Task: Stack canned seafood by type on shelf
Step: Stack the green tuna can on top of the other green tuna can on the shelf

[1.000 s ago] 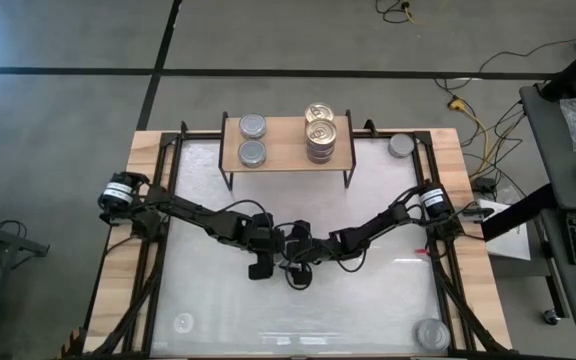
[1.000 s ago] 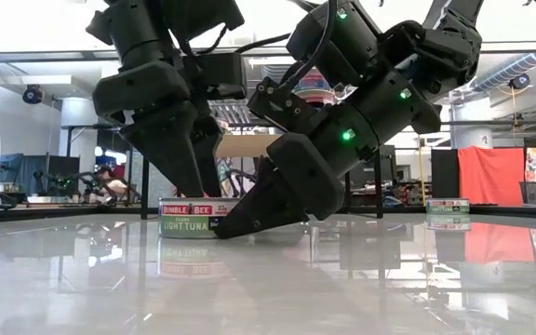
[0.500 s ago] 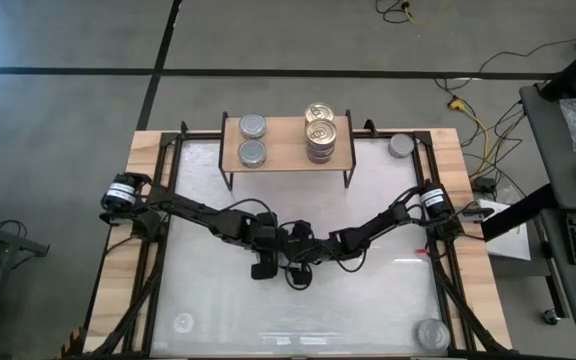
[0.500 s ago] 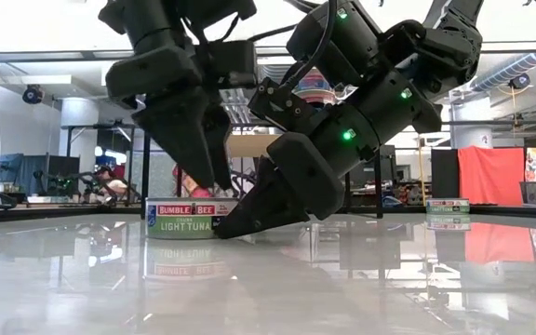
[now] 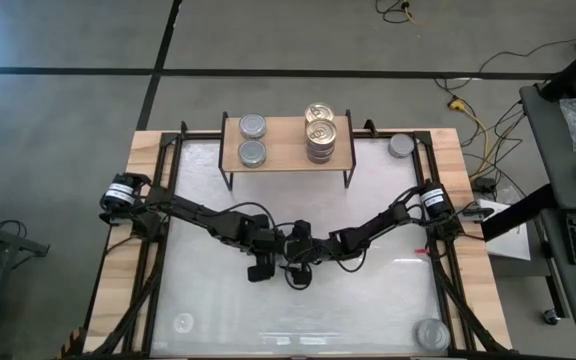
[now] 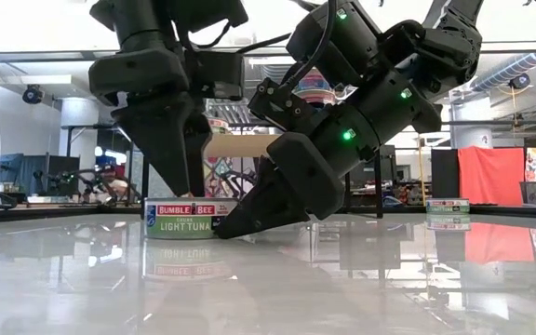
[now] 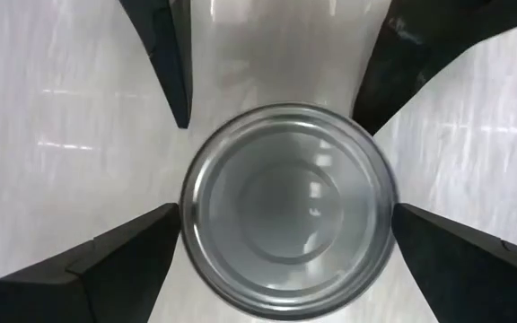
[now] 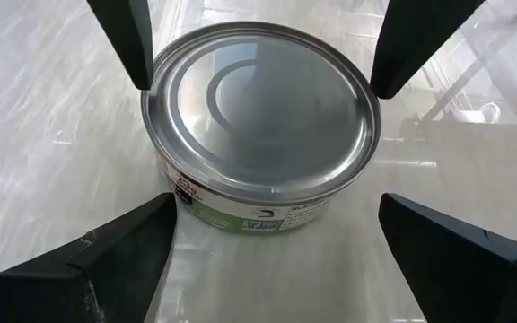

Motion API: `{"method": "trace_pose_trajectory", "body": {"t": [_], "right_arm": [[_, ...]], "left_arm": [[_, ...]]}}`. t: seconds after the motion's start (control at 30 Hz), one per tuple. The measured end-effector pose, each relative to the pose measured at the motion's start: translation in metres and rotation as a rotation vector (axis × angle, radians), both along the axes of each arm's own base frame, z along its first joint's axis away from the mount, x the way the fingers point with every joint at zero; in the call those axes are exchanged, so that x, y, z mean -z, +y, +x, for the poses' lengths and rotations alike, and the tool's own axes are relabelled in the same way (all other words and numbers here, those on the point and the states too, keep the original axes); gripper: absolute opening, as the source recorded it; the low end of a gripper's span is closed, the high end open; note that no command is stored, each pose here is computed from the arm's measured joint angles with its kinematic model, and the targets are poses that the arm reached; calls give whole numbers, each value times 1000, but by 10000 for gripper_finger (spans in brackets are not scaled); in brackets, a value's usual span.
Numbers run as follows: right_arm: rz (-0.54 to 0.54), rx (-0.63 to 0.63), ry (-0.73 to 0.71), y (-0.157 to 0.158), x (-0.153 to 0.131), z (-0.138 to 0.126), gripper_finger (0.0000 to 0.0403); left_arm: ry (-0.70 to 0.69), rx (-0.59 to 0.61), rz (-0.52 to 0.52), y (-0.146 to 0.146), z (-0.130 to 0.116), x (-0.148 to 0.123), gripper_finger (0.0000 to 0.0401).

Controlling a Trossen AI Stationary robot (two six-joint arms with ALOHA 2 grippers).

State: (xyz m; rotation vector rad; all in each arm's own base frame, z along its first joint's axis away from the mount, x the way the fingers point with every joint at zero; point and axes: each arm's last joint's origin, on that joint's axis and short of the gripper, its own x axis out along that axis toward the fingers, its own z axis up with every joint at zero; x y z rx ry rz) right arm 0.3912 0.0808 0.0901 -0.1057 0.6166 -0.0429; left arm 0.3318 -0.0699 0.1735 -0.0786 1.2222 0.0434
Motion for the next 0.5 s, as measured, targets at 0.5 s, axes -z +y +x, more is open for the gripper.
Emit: {"method": "trace_pose_trajectory", "body": {"t": [0.5], "right_arm": [[-2, 1, 6, 0, 0, 0, 381]], "left_arm": [[45, -2, 8, -2, -13, -15, 392]]}}
